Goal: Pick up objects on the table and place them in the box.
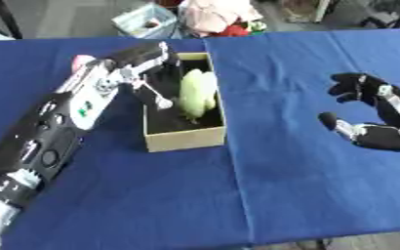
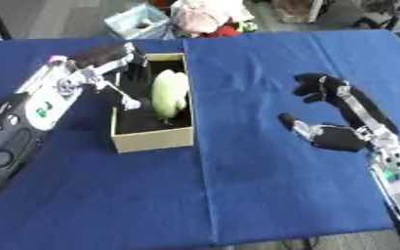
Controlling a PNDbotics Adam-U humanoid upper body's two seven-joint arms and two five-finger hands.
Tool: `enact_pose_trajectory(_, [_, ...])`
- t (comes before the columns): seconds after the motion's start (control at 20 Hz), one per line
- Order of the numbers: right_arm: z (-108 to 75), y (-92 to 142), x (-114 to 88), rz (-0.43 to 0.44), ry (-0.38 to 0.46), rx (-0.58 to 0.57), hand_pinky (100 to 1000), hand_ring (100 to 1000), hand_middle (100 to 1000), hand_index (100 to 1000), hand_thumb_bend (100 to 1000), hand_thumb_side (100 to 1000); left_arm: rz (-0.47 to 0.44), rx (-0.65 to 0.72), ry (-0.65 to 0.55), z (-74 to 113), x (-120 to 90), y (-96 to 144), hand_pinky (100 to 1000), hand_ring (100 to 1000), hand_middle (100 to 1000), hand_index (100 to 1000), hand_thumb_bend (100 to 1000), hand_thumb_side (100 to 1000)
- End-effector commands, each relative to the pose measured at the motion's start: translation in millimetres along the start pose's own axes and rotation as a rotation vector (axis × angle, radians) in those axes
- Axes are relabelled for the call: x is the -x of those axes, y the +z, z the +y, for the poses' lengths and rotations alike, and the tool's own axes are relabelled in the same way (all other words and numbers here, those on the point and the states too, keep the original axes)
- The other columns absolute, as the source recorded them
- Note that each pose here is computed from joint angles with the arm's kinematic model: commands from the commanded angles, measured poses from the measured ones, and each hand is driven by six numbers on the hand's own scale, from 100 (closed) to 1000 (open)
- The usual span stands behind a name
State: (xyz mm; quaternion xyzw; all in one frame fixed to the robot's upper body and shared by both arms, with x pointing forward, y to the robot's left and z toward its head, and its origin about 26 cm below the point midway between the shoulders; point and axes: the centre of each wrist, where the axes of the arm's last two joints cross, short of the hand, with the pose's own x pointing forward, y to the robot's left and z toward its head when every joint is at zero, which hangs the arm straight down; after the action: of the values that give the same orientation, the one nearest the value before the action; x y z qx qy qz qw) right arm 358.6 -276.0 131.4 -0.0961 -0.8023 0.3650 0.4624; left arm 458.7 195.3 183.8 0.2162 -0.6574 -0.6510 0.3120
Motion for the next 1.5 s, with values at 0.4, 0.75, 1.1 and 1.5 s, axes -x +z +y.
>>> enact_pose_trajectory(0.4, [-10.3,-0.8,-1.8,-0.006,0.018,0.018,733,767,657,860,431,414,0.064,-0.245,0.008,63.6,10.1,32.9,583,457,478,636,615,100])
enact_pose_trajectory(0.75, [-13.2,0.9,-0.7,0.0,0.027,0.021,733,767,658,861,431,416,0.303,-0.334,-0.108,91.5,53.9,80.2,609,515,550,699,676,100])
enact_pose_trajectory(1.1, [-15.1,1.5,-0.6,0.002,0.033,0.022,733,767,658,861,429,416,0.56,-0.243,-0.294,84.8,103.5,116.5,619,553,580,715,682,100])
enact_pose_trajectory(1.5, [-15.5,1.1,-1.1,-0.001,0.031,0.024,733,767,657,861,426,417,0.66,-0.148,-0.327,59.0,128.5,129.8,628,573,608,742,698,100])
